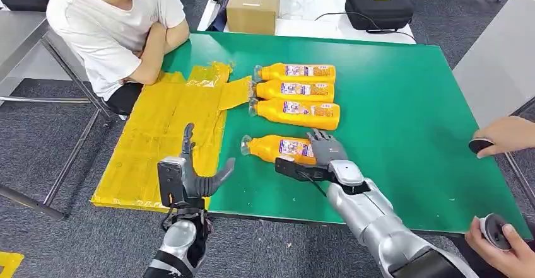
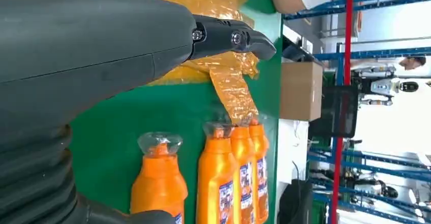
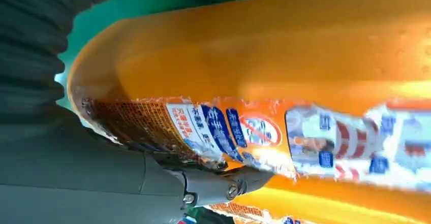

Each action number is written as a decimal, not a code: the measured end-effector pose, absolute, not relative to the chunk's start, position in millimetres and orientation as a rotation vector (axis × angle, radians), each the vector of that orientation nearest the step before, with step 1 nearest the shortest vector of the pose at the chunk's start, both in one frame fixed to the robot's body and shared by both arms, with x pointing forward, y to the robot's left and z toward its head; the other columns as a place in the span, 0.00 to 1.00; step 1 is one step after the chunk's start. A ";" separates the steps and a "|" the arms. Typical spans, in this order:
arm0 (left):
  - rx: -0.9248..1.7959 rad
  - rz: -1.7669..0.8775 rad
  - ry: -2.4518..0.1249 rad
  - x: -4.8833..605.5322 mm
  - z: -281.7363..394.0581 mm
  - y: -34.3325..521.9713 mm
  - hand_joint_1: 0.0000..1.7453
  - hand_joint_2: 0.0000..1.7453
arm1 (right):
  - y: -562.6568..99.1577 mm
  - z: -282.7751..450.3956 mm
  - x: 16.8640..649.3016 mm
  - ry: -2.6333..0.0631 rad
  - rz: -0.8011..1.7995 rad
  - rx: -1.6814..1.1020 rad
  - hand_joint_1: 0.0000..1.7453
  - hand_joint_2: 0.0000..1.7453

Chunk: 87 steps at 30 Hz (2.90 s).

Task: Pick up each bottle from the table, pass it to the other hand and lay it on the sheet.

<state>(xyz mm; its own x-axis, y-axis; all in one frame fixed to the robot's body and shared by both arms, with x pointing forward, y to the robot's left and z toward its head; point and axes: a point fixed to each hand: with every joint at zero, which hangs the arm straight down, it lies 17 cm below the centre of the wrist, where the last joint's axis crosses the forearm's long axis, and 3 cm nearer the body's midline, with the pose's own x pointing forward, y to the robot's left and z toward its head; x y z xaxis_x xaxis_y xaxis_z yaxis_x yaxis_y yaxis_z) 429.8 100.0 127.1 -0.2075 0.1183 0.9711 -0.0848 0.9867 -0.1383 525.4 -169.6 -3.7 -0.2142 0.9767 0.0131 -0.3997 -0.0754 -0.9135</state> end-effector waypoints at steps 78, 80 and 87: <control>-0.686 0.225 -1.669 355.4 152.9 45.6 0.00 1.00 | 58.3 150.7 347.6 -2.150 0.790 0.197 1.00 1.00; -0.746 0.261 -1.660 354.7 157.3 45.8 0.00 1.00 | 61.0 152.1 344.9 -2.139 0.769 0.247 1.00 1.00; -1.040 0.403 -1.683 340.1 179.5 70.7 1.00 1.00 | 82.6 151.6 331.1 -2.048 0.881 0.514 0.42 1.00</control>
<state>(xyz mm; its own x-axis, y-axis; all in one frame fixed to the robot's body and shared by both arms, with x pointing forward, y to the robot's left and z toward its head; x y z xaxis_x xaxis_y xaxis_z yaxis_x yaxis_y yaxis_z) 340.1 70.7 179.5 -0.0531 0.7953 0.6039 0.4353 0.5627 -0.7028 331.1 82.6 151.6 -0.5741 -0.0428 0.8176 -0.6232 0.6706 -0.4025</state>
